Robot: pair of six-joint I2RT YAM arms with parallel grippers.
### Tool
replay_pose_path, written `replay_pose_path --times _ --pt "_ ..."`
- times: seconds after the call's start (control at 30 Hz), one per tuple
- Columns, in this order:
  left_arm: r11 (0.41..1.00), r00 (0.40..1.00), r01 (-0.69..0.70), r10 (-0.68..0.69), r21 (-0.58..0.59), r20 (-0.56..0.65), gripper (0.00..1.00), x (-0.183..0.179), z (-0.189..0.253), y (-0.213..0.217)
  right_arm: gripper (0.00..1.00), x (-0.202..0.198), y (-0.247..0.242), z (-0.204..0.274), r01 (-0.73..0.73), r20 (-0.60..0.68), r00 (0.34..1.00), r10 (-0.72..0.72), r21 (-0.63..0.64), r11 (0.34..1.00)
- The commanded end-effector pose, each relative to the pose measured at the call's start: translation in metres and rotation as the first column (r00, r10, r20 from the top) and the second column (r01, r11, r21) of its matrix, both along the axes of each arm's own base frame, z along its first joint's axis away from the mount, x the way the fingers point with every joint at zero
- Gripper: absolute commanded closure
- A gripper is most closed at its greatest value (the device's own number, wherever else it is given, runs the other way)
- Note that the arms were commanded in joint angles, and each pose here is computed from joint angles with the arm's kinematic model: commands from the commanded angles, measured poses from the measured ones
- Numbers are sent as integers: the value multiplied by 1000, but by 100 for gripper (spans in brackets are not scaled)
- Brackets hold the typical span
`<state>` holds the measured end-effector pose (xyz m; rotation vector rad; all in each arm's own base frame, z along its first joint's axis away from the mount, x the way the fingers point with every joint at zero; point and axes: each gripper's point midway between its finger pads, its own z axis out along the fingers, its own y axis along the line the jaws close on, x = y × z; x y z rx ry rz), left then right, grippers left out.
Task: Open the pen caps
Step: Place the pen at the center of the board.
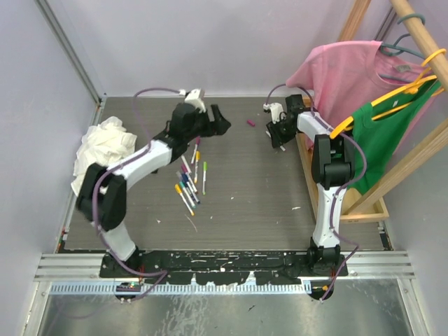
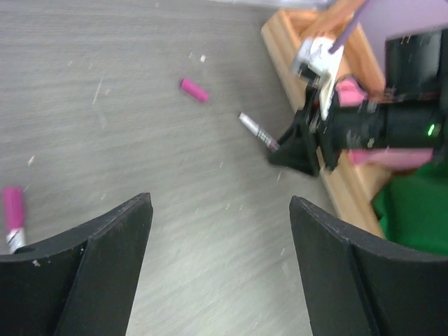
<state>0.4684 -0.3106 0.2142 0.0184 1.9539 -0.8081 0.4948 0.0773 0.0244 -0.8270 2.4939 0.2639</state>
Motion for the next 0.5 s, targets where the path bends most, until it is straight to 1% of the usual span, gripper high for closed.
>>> replay_pose_path --times 0.0,0.1,0.23,0.27,0.43,0.47 --pt "994 993 0 -13 112 119 19 -40 -7 40 56 -5 7 53 -5 80 997 2 32 999" --pt "988 992 -33 15 149 124 17 -75 -16 69 54 -11 14 65 -28 103 994 25 30 999" --pt "982 996 -53 38 180 86 13 -113 -37 97 53 -27 28 82 -74 128 989 70 24 997" --pt "982 996 -57 43 182 78 11 -122 -40 102 53 -33 33 87 -88 138 987 84 24 996" --pt "986 994 -90 79 138 79 0 -154 -40 123 53 -71 61 105 -173 165 972 165 34 984" --pt "988 993 -93 83 122 87 2 -159 -38 125 52 -79 68 109 -192 176 967 183 37 981"
